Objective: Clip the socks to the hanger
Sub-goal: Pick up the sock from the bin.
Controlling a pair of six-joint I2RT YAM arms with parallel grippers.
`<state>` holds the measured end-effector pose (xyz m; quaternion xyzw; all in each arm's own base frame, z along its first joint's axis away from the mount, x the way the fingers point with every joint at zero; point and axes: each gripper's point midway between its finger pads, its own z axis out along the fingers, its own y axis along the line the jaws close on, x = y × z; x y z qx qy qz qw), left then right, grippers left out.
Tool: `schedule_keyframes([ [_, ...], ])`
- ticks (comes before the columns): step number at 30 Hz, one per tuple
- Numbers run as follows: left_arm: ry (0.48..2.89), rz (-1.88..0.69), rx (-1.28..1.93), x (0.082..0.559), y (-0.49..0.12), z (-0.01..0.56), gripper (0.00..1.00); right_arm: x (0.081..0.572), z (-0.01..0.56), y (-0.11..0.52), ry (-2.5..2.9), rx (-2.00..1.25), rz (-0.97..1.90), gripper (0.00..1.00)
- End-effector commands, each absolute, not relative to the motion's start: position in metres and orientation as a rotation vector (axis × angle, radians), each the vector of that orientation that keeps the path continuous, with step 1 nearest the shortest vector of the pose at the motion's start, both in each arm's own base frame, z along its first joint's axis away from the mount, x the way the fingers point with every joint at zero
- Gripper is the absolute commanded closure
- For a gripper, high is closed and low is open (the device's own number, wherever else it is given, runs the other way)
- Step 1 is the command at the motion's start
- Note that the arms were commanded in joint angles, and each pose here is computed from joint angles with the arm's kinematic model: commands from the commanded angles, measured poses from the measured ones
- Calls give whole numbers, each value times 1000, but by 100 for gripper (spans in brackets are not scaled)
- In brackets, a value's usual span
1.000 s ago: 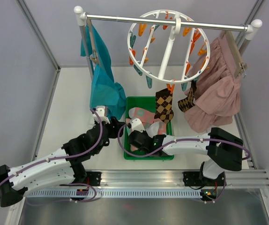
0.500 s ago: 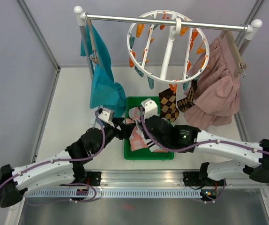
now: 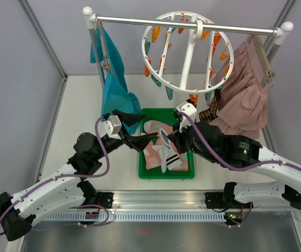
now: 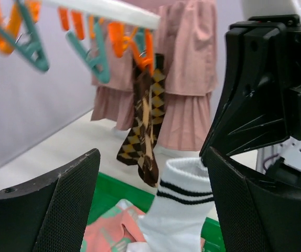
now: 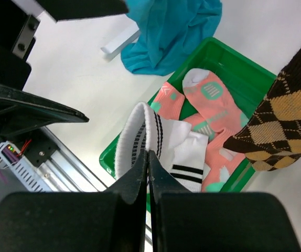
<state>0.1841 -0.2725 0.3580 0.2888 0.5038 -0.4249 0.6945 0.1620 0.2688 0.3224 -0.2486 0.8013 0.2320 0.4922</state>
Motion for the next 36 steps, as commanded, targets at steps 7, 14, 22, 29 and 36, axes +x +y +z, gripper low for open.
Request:
schedule_keyframes([
  [7, 944, -1074, 1112, 149, -299, 384, 12, 139, 375, 258, 1876, -680, 701, 100],
  [14, 888, -1160, 1191, 141, -301, 387, 13, 132, 394, 258, 1841, -678, 771, 100],
  [22, 840, -1272, 1231, 134, -308, 388, 14, 130, 408, 261, 1813, -673, 812, 100],
  [29, 817, -1339, 1212, 136, -315, 388, 14, 128, 416, 267, 1791, -673, 852, 100],
  [36, 800, -1402, 1214, 130, -315, 389, 19, 132, 423, 265, 1773, -633, 848, 100],
])
